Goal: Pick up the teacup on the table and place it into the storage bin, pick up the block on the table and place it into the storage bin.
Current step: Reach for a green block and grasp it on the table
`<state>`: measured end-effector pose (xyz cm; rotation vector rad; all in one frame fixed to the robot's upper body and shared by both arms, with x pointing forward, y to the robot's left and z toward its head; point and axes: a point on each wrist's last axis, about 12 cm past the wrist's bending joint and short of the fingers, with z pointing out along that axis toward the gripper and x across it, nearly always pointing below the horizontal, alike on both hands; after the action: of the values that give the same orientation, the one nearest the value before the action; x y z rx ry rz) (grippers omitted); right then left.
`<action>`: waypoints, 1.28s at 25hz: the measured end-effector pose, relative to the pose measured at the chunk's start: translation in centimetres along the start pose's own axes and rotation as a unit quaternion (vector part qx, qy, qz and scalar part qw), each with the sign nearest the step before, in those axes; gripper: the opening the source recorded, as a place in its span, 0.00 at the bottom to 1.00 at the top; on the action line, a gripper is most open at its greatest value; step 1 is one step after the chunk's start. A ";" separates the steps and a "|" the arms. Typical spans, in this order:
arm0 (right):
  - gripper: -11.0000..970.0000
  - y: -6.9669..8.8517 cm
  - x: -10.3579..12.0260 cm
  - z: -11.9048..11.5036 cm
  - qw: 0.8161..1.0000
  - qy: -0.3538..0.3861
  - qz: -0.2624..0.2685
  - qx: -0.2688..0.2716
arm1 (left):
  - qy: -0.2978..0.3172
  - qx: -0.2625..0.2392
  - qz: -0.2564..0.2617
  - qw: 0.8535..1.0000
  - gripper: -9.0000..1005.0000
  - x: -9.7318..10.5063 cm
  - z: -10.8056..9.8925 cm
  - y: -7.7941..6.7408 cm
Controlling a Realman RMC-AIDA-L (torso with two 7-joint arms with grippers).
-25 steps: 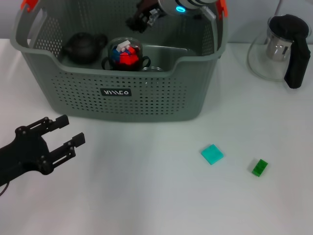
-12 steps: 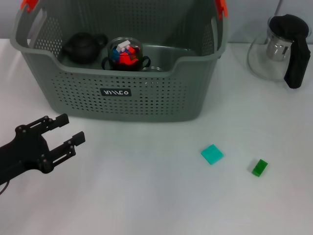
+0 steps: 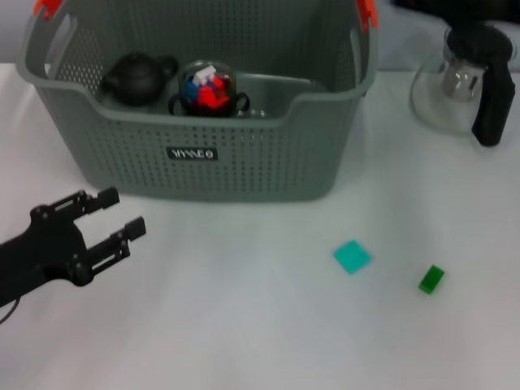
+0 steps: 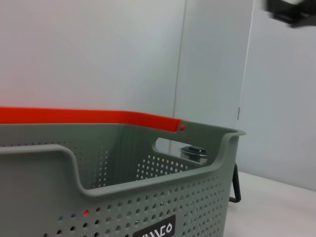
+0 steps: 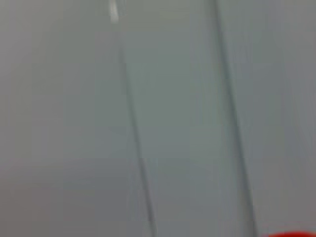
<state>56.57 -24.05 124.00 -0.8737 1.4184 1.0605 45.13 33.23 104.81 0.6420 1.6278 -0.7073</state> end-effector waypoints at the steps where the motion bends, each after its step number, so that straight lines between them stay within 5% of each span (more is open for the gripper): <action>1: 0.58 0.2 0.3 -0.8 1.000 0.005 -0.001 -0.008 | 0.000 0.000 0.000 1.000 0.61 0.0 0.0 0.0; 6: 0.58 1.7 1.9 -5.1 0.990 0.129 0.002 -0.055 | 0.000 0.000 0.000 1.000 0.61 0.0 0.0 0.0; 11: 0.58 1.4 2.3 -6.1 0.949 0.312 0.038 -0.001 | -0.001 -0.001 0.000 1.000 0.61 0.0 0.0 0.0; 23: 0.58 1.0 4.7 0.1 0.824 0.567 0.003 0.015 | -0.002 0.002 -0.003 1.000 0.61 -0.1 0.1 0.0; 32: 0.58 -0.2 7.1 2.3 0.771 0.624 0.043 0.122 | -0.001 -0.004 -0.003 1.000 0.61 0.1 -0.1 0.0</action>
<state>56.68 -21.62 116.96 -1.4127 2.6255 0.1962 45.08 33.30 104.75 0.6309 1.6312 -0.7053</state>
